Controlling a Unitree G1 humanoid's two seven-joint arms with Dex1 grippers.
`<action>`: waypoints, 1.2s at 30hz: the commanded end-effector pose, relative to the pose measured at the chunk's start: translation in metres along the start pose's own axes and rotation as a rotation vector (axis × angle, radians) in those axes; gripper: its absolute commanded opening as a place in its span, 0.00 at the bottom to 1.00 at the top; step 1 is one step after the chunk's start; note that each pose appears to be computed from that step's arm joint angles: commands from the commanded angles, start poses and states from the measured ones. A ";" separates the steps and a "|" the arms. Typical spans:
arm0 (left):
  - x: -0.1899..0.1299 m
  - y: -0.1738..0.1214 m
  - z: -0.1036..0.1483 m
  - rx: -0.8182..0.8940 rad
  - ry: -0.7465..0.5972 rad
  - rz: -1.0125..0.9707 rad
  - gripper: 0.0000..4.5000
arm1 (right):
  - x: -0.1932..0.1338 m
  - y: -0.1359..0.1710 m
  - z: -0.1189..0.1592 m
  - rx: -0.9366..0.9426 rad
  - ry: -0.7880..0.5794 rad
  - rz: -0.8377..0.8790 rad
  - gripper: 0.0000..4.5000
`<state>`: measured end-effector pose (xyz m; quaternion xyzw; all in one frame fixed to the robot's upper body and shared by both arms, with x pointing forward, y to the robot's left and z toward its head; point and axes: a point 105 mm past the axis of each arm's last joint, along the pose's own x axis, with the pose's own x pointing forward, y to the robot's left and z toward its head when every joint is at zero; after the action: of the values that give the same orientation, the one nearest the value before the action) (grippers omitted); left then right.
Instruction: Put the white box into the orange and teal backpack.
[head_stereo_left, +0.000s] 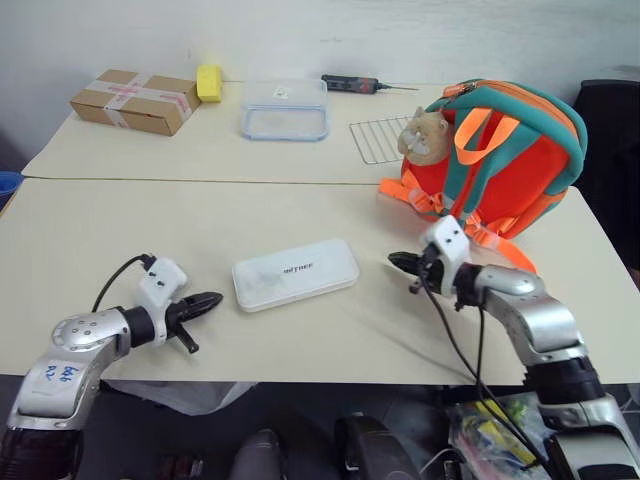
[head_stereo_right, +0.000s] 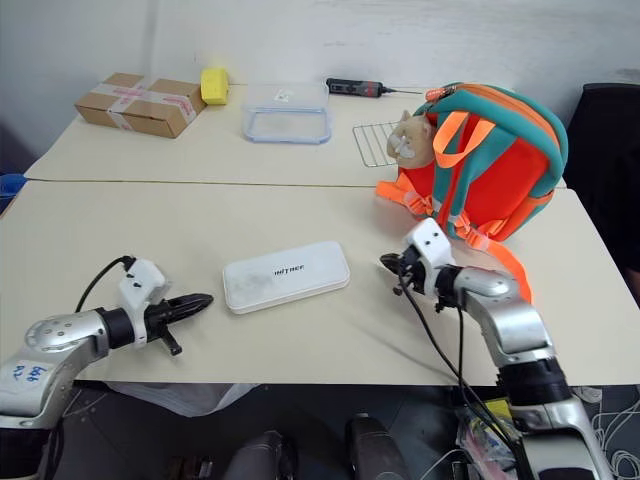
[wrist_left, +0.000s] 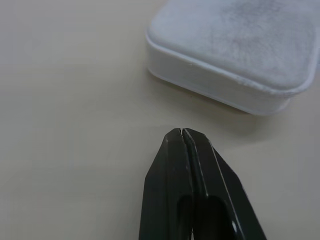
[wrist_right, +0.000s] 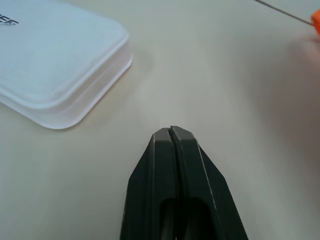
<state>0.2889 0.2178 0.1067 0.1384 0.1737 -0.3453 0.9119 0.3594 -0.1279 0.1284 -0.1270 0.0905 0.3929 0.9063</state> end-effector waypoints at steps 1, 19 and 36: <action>0.002 0.006 0.013 0.012 -0.037 0.020 0.00 | 0.010 0.003 0.015 -0.045 -0.040 0.005 0.00; 0.046 0.014 0.036 -0.013 -0.120 -0.092 0.00 | -0.024 0.039 0.001 0.025 -0.008 0.037 0.00; 0.020 0.032 0.066 -0.805 -0.068 -0.381 0.97 | -0.029 0.022 -0.009 -0.009 0.018 -0.050 0.00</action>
<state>0.3370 0.2047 0.1626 -0.2689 0.2753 -0.4252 0.8192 0.3240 -0.1356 0.1147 -0.1322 0.1139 0.3696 0.9126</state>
